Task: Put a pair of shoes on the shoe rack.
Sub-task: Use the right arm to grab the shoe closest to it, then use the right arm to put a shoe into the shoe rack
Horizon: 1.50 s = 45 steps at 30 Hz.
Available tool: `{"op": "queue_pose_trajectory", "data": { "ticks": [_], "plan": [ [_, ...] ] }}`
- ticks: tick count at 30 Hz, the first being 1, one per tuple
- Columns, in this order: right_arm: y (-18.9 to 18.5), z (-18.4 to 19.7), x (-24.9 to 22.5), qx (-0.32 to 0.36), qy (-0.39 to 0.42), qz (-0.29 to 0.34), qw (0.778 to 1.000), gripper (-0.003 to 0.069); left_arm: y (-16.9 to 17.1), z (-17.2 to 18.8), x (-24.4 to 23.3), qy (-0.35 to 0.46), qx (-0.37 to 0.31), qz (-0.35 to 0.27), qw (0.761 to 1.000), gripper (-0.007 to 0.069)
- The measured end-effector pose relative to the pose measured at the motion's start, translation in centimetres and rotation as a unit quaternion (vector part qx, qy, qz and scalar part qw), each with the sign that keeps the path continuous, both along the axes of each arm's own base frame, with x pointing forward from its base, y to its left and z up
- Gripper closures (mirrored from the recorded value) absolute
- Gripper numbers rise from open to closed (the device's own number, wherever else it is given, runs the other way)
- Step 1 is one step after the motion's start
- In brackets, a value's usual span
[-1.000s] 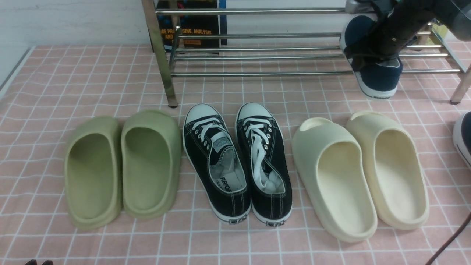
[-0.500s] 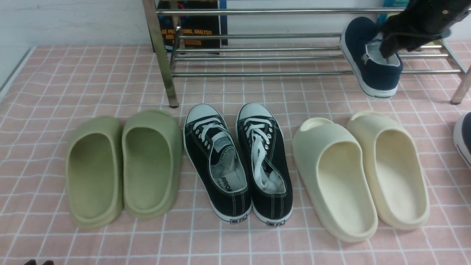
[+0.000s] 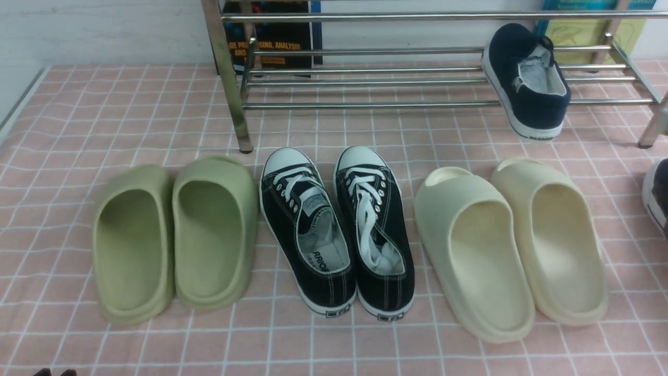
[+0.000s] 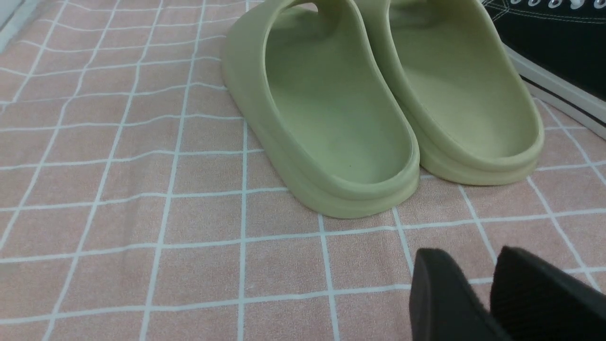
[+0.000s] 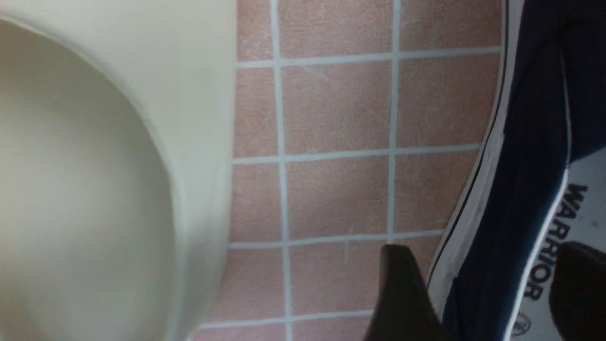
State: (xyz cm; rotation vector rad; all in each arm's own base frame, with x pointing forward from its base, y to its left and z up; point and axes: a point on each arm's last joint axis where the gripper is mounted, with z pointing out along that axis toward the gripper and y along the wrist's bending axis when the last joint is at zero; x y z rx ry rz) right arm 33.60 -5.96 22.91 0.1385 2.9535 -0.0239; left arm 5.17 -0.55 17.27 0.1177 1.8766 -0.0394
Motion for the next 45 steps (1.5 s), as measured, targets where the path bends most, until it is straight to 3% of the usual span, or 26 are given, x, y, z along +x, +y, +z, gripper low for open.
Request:
{"op": "queue_pose_trajectory", "data": {
  "ticks": [10, 12, 14, 16, 23, 32, 45],
  "plan": [
    [-0.6, -4.2, 0.2, -0.025, 0.009, -0.015, 1.000, 0.0418, 0.0, 0.0, 0.0, 0.000, 0.001, 0.000, 1.000, 0.0420],
    [-0.6, -4.8, 0.2, -0.025, 0.017, -0.023, 0.999, 0.0503, 0.0, 0.0, 0.0, 0.000, 0.001, 0.000, 1.000, 0.0420],
    [-0.7, -4.7, 0.2, -0.027, 0.016, -0.022, 0.999, 0.0542, 0.0, 0.0, 0.0, 0.000, 0.001, 0.000, 1.000, 0.0419],
    [-0.5, -3.7, -0.1, -0.027, 0.008, -0.023, 0.999, 0.0643, 0.0, 0.0, 0.0, 0.000, 0.001, 0.000, 1.000, 0.0414],
    [1.8, 0.8, -1.2, -0.002, -0.016, 0.002, 1.000, 0.0654, 0.0, 0.0, 0.0, 0.000, 0.001, 0.000, 1.000, 0.0408],
    [2.6, 6.0, 3.7, -0.019, -0.146, 0.029, 0.989, 0.0654, 0.0, 0.0, 0.0, 0.000, 0.001, 0.000, 1.000, 0.0399],
    [2.4, 4.1, 14.7, -0.023, -0.190, 0.060, 0.980, 0.0653, 0.0, 0.0, 0.0, 0.000, 0.001, 0.000, 1.000, 0.0391]
  ]
}}
